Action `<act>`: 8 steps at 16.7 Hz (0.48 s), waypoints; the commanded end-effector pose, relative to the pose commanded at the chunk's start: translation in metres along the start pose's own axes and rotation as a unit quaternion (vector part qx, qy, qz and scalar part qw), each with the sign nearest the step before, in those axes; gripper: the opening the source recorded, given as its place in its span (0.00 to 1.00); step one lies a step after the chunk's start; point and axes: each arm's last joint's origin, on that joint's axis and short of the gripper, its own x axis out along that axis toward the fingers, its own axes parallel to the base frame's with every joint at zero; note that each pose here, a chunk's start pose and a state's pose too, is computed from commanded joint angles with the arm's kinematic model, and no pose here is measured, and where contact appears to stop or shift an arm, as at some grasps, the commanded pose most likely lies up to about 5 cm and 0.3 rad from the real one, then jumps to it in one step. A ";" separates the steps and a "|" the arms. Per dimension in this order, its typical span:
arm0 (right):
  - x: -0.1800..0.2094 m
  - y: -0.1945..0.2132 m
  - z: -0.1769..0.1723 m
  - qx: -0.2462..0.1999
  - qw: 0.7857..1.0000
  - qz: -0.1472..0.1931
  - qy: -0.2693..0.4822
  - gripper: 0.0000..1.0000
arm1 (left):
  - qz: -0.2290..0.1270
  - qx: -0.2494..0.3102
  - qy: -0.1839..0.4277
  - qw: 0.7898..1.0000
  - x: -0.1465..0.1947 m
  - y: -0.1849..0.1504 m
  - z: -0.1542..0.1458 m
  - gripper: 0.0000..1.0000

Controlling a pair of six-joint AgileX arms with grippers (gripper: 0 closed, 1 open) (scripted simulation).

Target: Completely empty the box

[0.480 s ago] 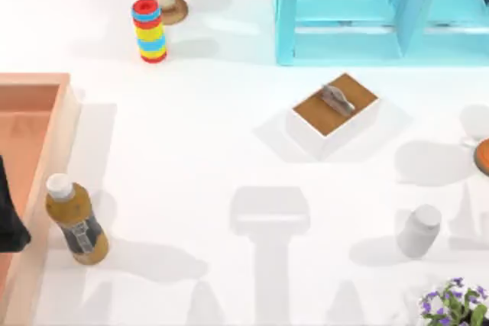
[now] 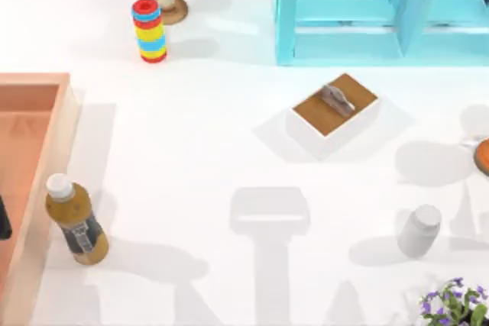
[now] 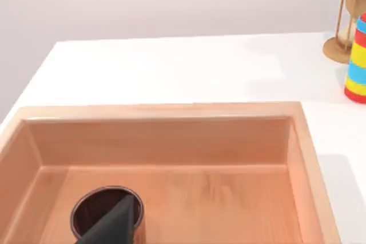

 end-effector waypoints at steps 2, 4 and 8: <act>0.000 0.000 0.000 0.000 1.000 0.000 0.000 1.00 | 0.008 0.013 0.081 0.997 0.005 0.006 0.020 1.00; 0.000 0.000 0.000 0.000 1.000 0.000 0.000 1.00 | 0.009 0.022 0.179 0.984 0.018 0.012 0.038 1.00; 0.000 0.000 0.000 0.000 1.000 0.000 0.000 1.00 | -0.006 0.027 0.383 0.923 0.064 0.030 0.062 1.00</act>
